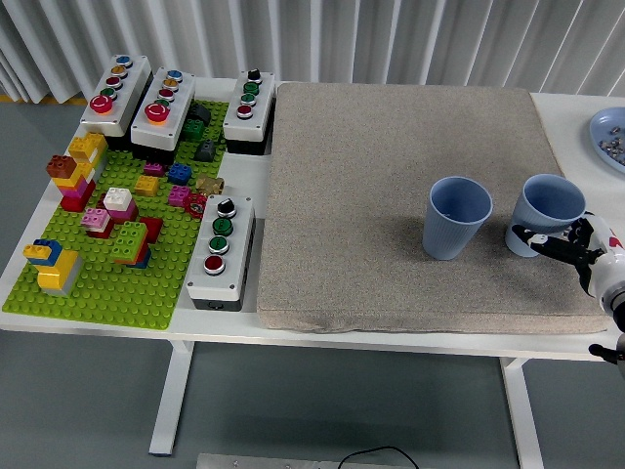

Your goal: Pick cup pour cup place

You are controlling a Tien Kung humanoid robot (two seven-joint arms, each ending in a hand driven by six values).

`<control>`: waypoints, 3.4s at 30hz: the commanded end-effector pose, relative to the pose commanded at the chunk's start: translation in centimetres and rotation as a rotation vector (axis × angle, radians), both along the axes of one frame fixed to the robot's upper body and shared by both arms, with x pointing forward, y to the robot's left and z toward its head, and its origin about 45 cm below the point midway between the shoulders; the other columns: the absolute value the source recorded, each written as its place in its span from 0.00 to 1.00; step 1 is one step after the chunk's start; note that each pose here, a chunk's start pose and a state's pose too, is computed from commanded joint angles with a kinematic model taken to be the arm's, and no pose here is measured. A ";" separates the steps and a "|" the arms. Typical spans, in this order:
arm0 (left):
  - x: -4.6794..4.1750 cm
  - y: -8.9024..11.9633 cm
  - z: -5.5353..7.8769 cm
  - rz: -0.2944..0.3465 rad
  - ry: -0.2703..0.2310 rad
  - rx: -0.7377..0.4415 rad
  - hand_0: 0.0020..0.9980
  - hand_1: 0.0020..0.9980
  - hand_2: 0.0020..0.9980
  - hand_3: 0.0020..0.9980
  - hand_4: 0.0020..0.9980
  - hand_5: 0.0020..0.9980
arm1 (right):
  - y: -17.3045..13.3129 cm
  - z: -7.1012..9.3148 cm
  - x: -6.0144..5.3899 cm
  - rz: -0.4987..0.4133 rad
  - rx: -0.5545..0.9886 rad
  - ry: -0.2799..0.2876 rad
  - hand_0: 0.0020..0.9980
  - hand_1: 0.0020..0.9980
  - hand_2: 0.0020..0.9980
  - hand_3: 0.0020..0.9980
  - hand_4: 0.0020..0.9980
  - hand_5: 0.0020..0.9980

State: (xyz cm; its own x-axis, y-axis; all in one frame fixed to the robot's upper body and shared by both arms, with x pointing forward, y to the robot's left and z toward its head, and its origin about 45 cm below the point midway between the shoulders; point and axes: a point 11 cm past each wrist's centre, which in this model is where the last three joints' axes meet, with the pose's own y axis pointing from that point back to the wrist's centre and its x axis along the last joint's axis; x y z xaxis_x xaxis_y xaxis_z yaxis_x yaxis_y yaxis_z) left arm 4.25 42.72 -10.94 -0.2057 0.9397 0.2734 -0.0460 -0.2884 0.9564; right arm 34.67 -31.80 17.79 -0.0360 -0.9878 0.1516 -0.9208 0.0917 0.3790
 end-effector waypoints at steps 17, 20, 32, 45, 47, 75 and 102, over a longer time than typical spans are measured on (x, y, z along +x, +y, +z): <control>-0.03 0.1 0.0 0.001 0.002 0.003 0.71 0.73 0.80 0.65 0.51 0.94 | 0.1 0.8 0.4 0.012 -0.006 -0.017 0.88 0.86 0.90 0.92 0.86 0.30; -0.08 0.2 0.0 0.001 0.003 0.003 0.71 0.73 0.80 0.65 0.51 0.94 | 0.0 0.8 0.4 0.012 -0.010 -0.016 0.88 0.86 0.90 0.92 0.86 0.30; -0.19 0.3 0.1 0.004 0.004 0.006 0.71 0.73 0.80 0.65 0.51 0.94 | 0.0 1.2 0.5 0.018 -0.020 -0.021 0.89 0.86 0.90 0.92 0.86 0.29; 0.02 0.2 0.1 0.005 -0.001 0.005 0.71 0.73 0.80 0.65 0.51 0.94 | -0.9 1.2 0.1 0.019 -0.037 -0.014 0.89 0.86 0.90 0.92 0.86 0.29; 0.05 0.2 0.1 0.005 -0.001 0.005 0.71 0.73 0.80 0.65 0.51 0.94 | -1.0 1.3 0.0 0.017 -0.036 -0.015 0.89 0.86 0.90 0.92 0.86 0.29; 0.18 0.3 0.1 0.007 -0.002 0.006 0.71 0.73 0.79 0.65 0.51 0.94 | -3.5 1.0 -3.3 -0.004 -0.045 0.026 0.89 0.86 0.90 0.92 0.86 0.29; -0.01 0.8 0.3 0.007 0.003 0.014 0.71 0.73 0.79 0.65 0.51 0.94 | -9.0 12.7 3.4 -0.186 -0.102 -0.294 0.88 0.86 0.87 0.90 0.86 0.29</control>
State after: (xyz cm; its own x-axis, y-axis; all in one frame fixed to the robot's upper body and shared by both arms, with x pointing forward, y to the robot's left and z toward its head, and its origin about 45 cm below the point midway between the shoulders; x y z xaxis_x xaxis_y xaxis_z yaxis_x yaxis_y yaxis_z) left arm 4.24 43.52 -10.66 -0.2116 0.9341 0.2876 -0.0410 -0.3024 0.9523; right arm 38.09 -40.81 30.46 -0.2706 -0.9406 0.2052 -0.9530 0.2919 0.0810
